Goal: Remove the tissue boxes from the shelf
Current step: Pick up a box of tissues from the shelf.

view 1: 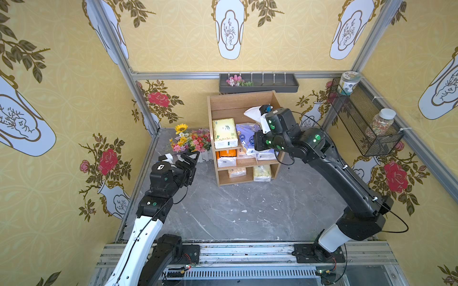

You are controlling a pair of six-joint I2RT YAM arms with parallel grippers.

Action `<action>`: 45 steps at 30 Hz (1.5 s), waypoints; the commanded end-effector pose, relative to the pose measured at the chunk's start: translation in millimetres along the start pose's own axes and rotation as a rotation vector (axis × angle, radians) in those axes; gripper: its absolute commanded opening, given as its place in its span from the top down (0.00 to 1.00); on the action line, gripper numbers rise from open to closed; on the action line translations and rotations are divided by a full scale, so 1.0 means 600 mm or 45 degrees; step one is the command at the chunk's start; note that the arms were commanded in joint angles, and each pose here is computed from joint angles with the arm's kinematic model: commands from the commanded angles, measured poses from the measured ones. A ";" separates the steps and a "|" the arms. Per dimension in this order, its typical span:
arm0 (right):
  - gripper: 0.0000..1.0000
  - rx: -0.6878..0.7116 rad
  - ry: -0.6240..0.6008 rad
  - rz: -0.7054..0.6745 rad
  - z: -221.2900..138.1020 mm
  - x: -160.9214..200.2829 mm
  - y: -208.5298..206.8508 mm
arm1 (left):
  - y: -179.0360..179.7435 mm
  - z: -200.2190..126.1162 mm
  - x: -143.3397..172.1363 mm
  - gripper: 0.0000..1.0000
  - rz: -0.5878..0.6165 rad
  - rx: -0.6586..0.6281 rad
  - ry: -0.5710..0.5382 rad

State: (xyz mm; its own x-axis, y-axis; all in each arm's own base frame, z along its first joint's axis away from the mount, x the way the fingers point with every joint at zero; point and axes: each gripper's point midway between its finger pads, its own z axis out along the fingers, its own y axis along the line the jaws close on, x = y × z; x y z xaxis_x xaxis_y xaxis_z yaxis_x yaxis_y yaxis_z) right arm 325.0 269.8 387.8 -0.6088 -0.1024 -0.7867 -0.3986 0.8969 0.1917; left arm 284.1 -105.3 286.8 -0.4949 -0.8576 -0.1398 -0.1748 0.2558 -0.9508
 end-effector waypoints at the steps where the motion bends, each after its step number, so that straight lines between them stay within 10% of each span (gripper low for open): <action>1: 1.00 -0.080 0.032 0.010 -0.020 0.023 0.013 | -0.009 -0.004 0.020 0.00 -0.098 0.038 0.024; 24: 1.00 -0.262 0.207 0.046 -0.115 0.157 0.027 | -0.108 0.016 0.294 0.00 -0.247 0.578 0.456; 38: 1.00 -0.282 0.289 -0.022 -0.062 0.206 0.077 | -0.011 0.061 0.314 0.06 -0.454 0.273 0.474; 45: 1.00 -0.321 0.337 -0.005 -0.039 0.241 0.086 | 0.003 0.065 0.295 0.30 -0.415 0.188 0.378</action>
State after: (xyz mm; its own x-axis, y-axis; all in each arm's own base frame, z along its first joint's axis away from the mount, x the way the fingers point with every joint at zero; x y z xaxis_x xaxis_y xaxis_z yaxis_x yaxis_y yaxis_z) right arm 199.2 278.7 289.9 -0.7602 -0.2782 -0.5872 -0.5259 0.7942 0.3044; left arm 225.9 -279.3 259.1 -0.6905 -0.6815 0.2426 -0.2254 -0.1160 -0.9673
